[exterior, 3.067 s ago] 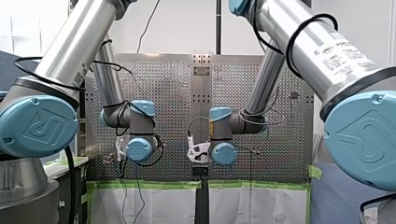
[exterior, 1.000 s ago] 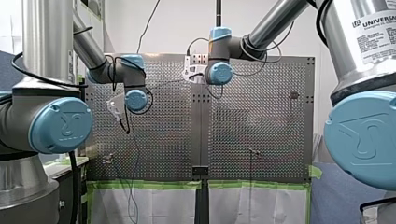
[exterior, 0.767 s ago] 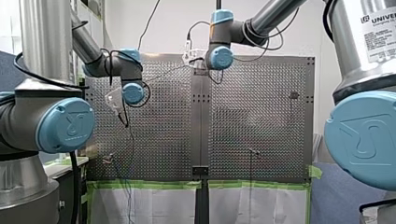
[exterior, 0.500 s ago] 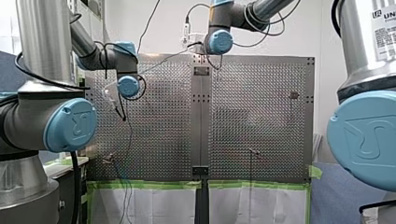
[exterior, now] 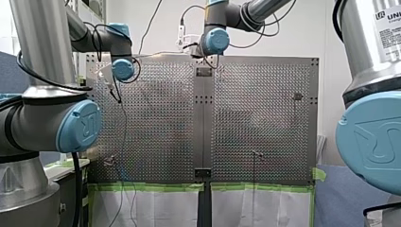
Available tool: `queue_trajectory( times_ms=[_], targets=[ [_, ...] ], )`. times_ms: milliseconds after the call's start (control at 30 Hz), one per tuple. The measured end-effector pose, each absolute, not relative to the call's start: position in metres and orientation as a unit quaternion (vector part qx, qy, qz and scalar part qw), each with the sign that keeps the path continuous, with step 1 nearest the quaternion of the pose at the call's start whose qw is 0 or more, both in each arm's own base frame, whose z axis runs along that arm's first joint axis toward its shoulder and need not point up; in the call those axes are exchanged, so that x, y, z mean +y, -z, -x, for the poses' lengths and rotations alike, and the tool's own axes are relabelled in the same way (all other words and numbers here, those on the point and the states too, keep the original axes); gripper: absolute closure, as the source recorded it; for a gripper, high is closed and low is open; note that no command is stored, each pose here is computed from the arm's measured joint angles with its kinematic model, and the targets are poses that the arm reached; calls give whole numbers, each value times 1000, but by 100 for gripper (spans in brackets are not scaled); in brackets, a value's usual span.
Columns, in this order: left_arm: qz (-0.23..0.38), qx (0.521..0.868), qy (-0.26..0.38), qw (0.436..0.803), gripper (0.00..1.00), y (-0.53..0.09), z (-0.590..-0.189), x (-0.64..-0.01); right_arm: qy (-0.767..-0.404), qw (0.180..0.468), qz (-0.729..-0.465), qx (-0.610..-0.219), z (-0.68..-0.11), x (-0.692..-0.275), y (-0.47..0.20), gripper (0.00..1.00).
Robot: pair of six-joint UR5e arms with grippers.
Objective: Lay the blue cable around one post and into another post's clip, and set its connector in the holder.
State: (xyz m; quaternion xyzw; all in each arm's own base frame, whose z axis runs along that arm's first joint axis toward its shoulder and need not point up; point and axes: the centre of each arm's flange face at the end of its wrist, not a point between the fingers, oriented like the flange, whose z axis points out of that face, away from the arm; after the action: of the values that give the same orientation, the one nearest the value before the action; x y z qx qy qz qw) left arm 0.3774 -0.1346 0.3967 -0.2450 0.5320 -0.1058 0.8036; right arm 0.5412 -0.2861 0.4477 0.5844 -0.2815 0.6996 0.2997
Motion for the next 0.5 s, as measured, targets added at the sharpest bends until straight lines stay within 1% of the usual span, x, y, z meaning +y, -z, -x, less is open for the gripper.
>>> queue_trajectory(
  times_ms=[300, 400, 500],
  targets=[
    [249, 500, 105, 823, 100, -457, -368, -125, -699, 287, -595, -273, -573, -284, -429, 98],
    [250, 497, 105, 824, 100, -471, -370, -121, -705, 285, -591, -270, -580, -287, -435, 98],
    [246, 501, 106, 823, 100, -478, -376, -119, -709, 285, -587, -268, -583, -289, -444, 98]
  ],
)
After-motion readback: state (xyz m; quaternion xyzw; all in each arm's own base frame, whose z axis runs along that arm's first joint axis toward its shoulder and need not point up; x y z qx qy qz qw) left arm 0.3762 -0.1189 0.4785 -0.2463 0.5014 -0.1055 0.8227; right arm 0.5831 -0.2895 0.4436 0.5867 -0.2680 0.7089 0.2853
